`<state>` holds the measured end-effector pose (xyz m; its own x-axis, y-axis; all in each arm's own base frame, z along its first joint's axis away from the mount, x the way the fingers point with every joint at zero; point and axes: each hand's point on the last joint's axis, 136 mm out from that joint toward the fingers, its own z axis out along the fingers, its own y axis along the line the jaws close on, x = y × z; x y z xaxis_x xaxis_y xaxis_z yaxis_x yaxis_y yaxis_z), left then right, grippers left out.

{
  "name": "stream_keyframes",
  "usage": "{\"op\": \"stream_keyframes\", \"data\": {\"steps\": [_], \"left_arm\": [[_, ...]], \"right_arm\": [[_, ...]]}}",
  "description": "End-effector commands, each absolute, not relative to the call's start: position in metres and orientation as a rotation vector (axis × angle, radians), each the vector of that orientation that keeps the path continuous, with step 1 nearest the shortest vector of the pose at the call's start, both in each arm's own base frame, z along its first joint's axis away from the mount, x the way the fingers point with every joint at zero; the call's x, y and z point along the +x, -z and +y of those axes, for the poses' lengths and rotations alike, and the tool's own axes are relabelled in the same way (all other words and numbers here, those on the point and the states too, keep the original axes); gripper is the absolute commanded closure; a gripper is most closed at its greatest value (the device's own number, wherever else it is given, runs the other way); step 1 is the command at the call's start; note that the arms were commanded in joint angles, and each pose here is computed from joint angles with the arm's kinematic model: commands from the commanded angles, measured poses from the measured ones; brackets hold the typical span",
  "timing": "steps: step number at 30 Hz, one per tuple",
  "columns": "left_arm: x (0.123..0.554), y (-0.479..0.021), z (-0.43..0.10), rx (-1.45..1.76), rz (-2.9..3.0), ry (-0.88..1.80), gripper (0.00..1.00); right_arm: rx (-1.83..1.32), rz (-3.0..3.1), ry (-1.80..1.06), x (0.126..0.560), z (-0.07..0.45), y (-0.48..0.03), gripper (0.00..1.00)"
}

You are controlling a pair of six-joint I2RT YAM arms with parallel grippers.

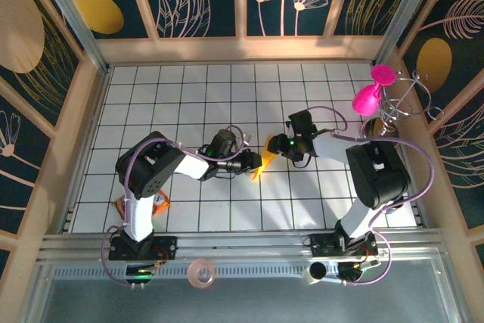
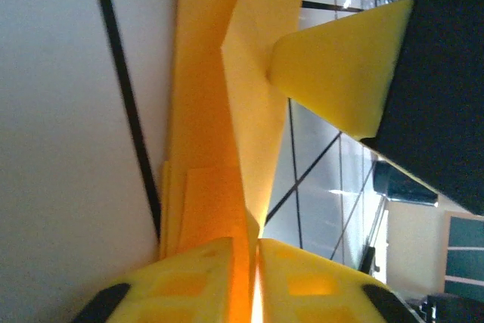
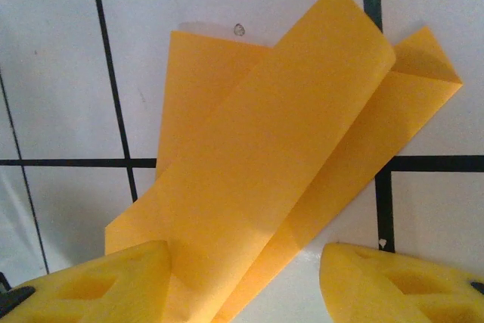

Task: Fold a paper plane with a square sheet of paper (pick it up from the middle)
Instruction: Fold the wing for the fifth time at the center of the table.

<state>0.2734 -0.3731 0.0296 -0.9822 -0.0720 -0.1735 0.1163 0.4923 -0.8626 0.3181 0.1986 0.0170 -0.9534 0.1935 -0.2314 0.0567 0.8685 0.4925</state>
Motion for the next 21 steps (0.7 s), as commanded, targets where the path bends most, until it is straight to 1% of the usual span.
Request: {"op": "stream_keyframes", "data": {"steps": [1, 10, 14, 17, 21], "left_arm": [[0.278, -0.039, -0.364, 0.062, 2.516, 1.419, 0.8], [0.276, -0.05, -0.352, 0.098, 2.474, 1.338, 0.68], [0.273, -0.043, -0.348, 0.155, 2.507, 1.202, 0.61], [0.266, -0.036, -0.351, 0.207, 2.544, 1.12, 0.58], [0.264, -0.028, -0.351, 0.227, 2.575, 1.063, 0.57]], "right_arm": [[0.214, 2.875, -0.528, 0.304, 0.187, 0.039, 0.42], [0.237, 2.89, -0.52, 0.304, 0.19, 0.043, 0.42], [0.254, 2.899, -0.52, 0.303, 0.191, 0.046, 0.42], [0.269, 2.909, -0.522, 0.302, 0.191, 0.049, 0.42], [0.278, 2.914, -0.518, 0.301, 0.191, 0.051, 0.43]]}}
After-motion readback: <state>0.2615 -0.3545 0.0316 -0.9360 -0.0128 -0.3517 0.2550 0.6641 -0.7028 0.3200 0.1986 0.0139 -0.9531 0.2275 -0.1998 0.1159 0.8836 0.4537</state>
